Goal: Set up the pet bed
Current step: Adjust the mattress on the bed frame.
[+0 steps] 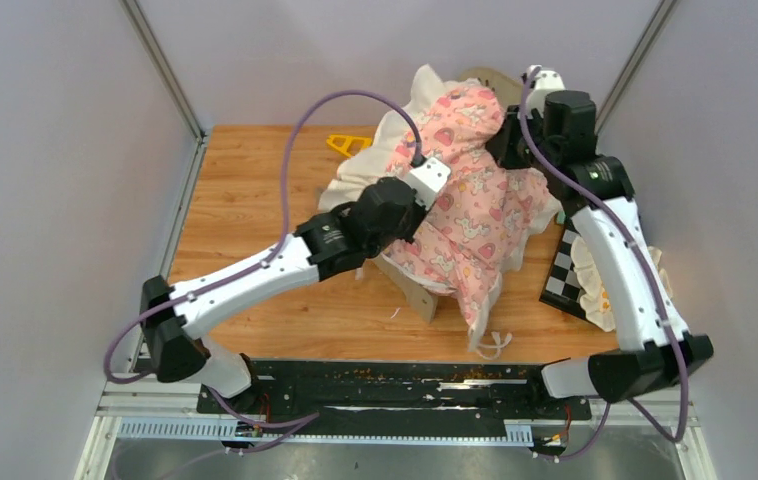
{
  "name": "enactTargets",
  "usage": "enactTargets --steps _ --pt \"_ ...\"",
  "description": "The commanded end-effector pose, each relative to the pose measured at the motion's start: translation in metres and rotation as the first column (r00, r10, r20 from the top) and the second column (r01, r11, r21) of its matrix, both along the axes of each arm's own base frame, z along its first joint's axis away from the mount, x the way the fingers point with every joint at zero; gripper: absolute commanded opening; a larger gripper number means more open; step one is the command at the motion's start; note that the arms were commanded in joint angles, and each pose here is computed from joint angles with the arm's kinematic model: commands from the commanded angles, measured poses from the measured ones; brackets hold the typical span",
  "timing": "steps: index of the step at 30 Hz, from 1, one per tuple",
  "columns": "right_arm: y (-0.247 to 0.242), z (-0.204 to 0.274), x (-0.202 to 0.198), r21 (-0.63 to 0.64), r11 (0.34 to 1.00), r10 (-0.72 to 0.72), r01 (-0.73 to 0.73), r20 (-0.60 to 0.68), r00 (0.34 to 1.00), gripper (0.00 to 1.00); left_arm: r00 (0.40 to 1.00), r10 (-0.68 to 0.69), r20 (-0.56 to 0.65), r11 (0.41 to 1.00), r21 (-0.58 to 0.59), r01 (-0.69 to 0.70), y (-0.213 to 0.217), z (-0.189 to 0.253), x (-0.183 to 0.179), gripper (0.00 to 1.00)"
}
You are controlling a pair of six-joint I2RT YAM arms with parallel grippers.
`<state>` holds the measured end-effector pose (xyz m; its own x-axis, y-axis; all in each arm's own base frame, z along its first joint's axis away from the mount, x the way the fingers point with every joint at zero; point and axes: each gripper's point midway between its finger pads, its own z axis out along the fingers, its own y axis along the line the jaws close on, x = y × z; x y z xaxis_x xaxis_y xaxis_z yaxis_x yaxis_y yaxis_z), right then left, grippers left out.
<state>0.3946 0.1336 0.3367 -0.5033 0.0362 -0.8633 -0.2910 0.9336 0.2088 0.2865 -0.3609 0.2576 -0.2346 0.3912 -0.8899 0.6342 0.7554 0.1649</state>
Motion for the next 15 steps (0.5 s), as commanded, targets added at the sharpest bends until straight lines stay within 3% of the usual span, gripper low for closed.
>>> enactTargets --steps 1,9,15 --pt "-0.040 0.066 -0.015 0.072 0.973 -0.229 0.219 0.192 0.954 0.00 0.989 -0.010 0.149 0.999 -0.047 0.018 0.034 0.093 -0.010 0.00" --pt "-0.047 0.119 -0.055 0.167 0.964 -0.247 0.206 0.291 0.924 0.00 0.972 -0.048 0.229 0.997 -0.046 0.060 0.058 0.138 -0.024 0.00" --pt "-0.055 0.118 -0.042 0.160 0.955 -0.291 0.250 0.333 0.897 0.00 0.980 -0.056 0.190 0.998 -0.022 0.061 0.060 0.107 -0.006 0.00"
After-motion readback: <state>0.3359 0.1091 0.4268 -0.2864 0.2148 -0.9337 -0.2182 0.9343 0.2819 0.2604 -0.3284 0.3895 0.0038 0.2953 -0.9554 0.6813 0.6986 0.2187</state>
